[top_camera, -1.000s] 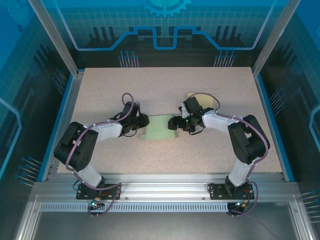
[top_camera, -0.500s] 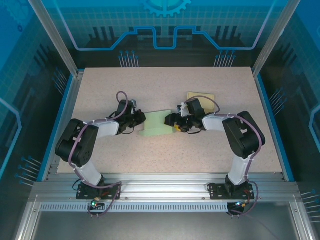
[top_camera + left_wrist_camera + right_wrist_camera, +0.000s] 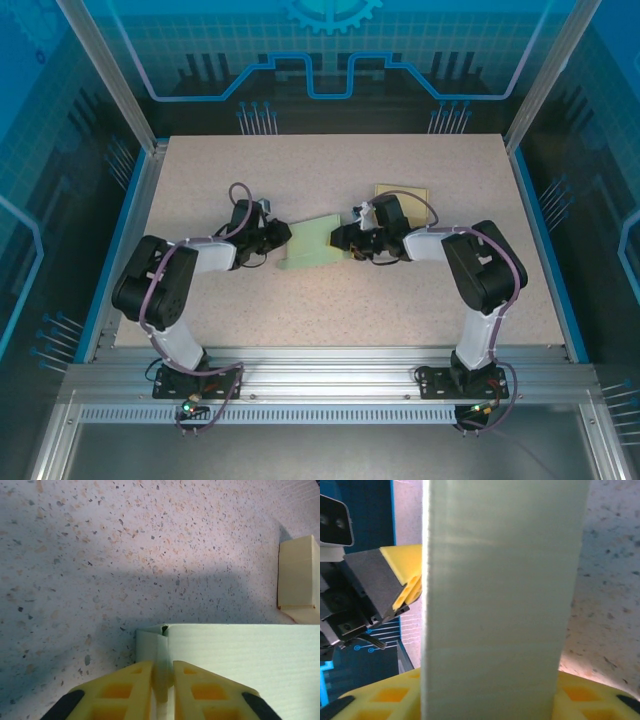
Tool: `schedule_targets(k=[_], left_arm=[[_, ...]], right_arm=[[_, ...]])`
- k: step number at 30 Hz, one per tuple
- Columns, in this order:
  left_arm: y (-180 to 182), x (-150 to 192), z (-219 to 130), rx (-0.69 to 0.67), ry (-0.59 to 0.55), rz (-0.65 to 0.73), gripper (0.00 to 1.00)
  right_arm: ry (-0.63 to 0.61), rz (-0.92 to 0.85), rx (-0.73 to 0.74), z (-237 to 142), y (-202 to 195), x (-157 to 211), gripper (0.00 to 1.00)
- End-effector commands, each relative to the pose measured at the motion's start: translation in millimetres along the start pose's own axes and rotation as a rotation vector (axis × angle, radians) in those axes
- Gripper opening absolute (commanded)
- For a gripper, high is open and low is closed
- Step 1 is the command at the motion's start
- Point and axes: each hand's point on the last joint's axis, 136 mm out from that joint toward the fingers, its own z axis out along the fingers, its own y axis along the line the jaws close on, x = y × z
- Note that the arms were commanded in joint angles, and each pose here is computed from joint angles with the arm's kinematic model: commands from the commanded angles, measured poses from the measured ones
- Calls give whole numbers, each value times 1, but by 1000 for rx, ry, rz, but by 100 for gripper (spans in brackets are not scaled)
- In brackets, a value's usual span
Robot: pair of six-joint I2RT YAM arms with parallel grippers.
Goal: Fold the paper box
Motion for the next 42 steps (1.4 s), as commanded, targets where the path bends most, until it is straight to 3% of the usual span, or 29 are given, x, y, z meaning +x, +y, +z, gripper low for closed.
schedule_targets(k=[1, 7, 10, 12, 14, 16, 19, 22, 27, 34, 39, 42], left_arm=[[16, 19, -14, -69, 59, 12, 25], [-21, -9, -49, 26, -80, 167, 48], [-45, -15, -70, 117, -178, 328, 56], [-71, -6, -88, 202, -265, 539, 61], [-97, 14, -104, 253, -376, 802, 76], [-119, 41, -119, 302, -470, 1061, 82], [-133, 71, -129, 347, -510, 1299, 90], [-135, 91, -122, 298, -483, 1495, 98], [-131, 82, -99, 37, -534, 1676, 99], [-140, 39, -78, -238, -654, 1672, 97], [-153, 29, -68, -322, -744, 1710, 88], [-162, 19, -73, -376, -839, 1688, 76]], right_arm=[[-10, 4, -70, -8, 17, -4, 45], [-31, 76, -46, -30, 22, -4, 42], [-45, 125, -28, -45, 24, -4, 42], [-54, 161, -23, -56, 21, 0, 42], [-66, 185, -23, -66, 23, 0, 42], [-73, 200, -25, -76, 26, 0, 42], [-86, 212, -21, -90, 30, -1, 43], [-93, 209, -20, -98, 36, 0, 43], [-109, 200, -15, -107, 43, 2, 43], [-123, 187, -14, -113, 49, 6, 43], [-125, 184, -16, -115, 50, 8, 43], [-127, 180, -17, -116, 52, 9, 43]])
